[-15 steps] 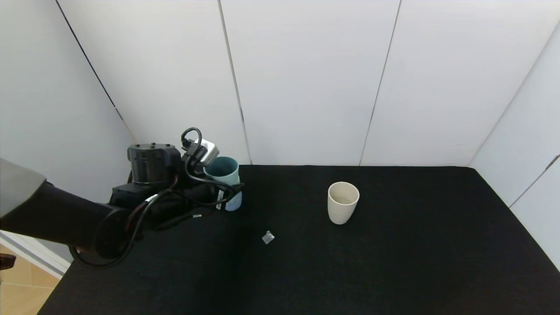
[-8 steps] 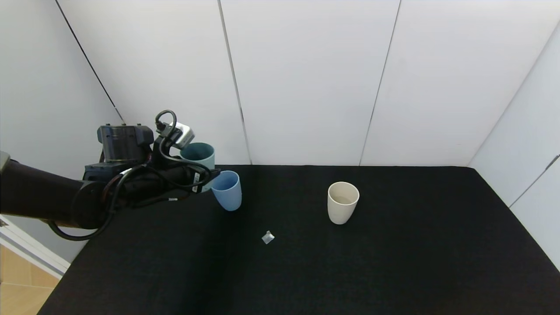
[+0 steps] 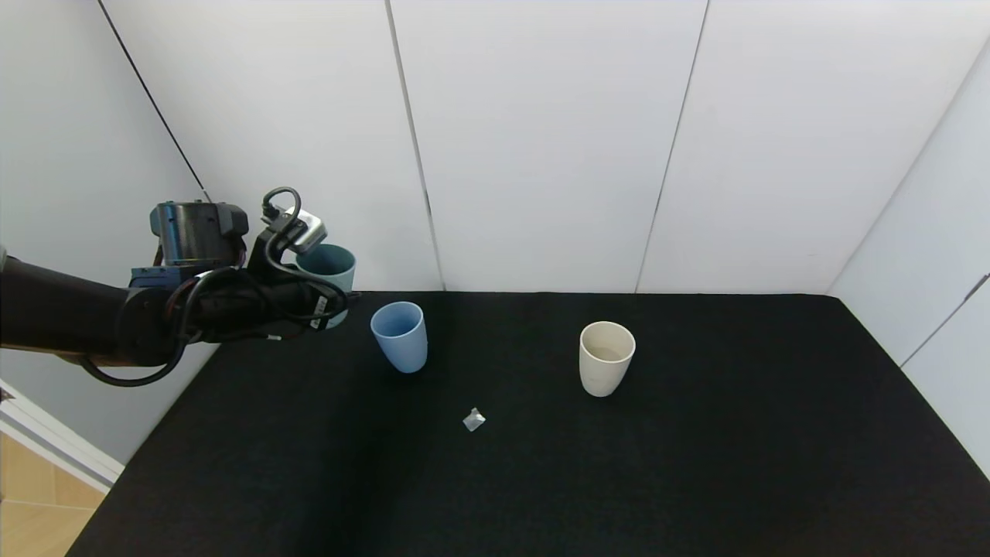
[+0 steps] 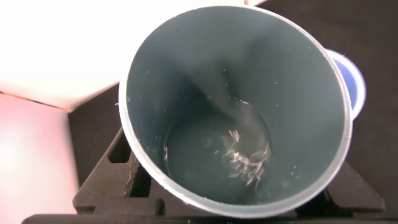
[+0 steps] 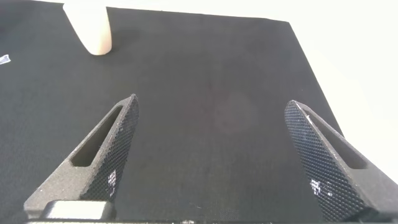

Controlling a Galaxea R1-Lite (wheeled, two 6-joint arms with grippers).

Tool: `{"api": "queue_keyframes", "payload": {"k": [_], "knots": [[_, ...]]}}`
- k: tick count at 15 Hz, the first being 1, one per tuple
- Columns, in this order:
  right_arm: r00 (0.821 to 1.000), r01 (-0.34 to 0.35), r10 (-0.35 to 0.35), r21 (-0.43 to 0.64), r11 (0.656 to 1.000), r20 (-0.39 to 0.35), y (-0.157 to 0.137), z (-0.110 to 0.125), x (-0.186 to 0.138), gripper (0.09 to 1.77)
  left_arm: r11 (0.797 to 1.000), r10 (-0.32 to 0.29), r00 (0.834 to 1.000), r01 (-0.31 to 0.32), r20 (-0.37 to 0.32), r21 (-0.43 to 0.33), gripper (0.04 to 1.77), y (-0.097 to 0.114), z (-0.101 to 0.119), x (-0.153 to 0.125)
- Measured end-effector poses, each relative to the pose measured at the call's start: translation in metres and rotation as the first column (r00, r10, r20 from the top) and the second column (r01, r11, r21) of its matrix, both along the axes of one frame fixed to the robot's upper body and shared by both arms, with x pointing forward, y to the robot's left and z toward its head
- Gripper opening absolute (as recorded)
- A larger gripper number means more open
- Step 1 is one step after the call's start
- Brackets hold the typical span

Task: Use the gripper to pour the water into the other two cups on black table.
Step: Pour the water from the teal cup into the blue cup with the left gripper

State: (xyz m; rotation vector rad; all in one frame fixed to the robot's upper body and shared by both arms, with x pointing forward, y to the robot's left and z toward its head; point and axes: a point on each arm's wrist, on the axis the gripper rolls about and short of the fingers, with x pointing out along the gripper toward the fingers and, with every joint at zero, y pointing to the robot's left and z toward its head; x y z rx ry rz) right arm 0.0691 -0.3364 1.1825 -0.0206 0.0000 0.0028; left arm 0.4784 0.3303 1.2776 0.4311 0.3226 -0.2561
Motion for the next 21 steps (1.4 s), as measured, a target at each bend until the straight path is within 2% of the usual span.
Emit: {"api": "queue_keyframes", "payload": {"k": [3,5,9,13,18,21], "knots": [[1.000,0.000,0.000,0.000,1.000,0.000,0.000,0.000,0.000,1.71,0.999,-0.013,1.000,0.013,-0.003,0.047,1.20,0.001,-0.006,0.008],[1.000,0.000,0.000,0.000,1.000,0.000,0.000,0.000,0.000,1.71,0.997,-0.021,0.999,0.023,-0.029,0.079,1.19,0.001,-0.008,0.012],[1.000,0.000,0.000,0.000,1.000,0.000,0.000,0.000,0.000,1.71,0.984,-0.038,0.999,0.044,-0.036,0.175,1.19,0.000,-0.002,0.017],[1.000,0.000,0.000,0.000,1.000,0.000,0.000,0.000,0.000,1.71,0.952,-0.036,0.999,0.042,-0.025,0.302,1.19,-0.001,0.000,0.018],[1.000,0.000,0.000,0.000,1.000,0.000,0.000,0.000,0.000,1.71,0.887,-0.054,0.998,0.059,-0.024,0.457,1.19,-0.004,0.000,0.018],[1.000,0.000,0.000,0.000,1.000,0.000,0.000,0.000,0.000,1.71,0.861,-0.056,0.998,0.061,-0.025,0.505,1.19,-0.009,0.000,0.018]]}}
